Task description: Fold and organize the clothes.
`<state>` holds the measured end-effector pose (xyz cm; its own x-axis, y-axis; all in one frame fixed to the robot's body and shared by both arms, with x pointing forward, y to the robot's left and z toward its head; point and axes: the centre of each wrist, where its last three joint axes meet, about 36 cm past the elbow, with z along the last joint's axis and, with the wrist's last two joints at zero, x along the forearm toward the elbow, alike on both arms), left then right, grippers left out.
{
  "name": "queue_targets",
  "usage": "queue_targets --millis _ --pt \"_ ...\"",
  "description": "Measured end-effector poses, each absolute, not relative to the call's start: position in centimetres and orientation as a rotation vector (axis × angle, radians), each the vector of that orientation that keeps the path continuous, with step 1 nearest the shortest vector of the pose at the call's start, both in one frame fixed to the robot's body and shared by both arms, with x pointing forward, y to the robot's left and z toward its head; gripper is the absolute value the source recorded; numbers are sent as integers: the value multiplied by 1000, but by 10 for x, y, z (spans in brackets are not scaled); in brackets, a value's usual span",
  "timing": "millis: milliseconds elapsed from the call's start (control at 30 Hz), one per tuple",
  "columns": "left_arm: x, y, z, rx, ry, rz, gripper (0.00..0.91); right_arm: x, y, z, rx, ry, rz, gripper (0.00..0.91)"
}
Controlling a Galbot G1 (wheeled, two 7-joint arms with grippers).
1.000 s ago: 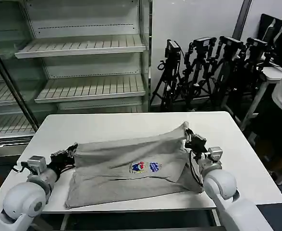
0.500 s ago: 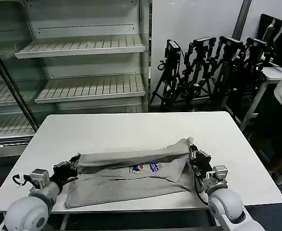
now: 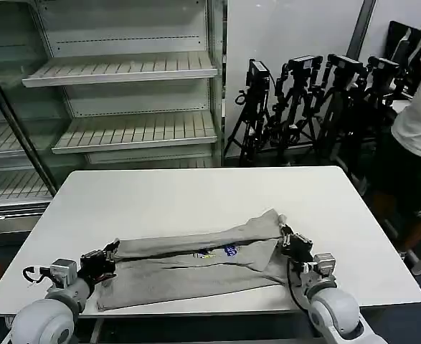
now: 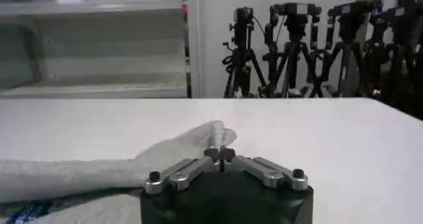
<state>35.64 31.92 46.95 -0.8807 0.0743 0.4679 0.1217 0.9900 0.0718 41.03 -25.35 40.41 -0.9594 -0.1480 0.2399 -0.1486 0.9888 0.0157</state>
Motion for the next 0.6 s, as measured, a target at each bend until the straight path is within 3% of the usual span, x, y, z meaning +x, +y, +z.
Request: queue_targets --millis 600 --pt "344 316 469 -145 -2637 -170 30 406 -250 407 233 -2857 28 0"
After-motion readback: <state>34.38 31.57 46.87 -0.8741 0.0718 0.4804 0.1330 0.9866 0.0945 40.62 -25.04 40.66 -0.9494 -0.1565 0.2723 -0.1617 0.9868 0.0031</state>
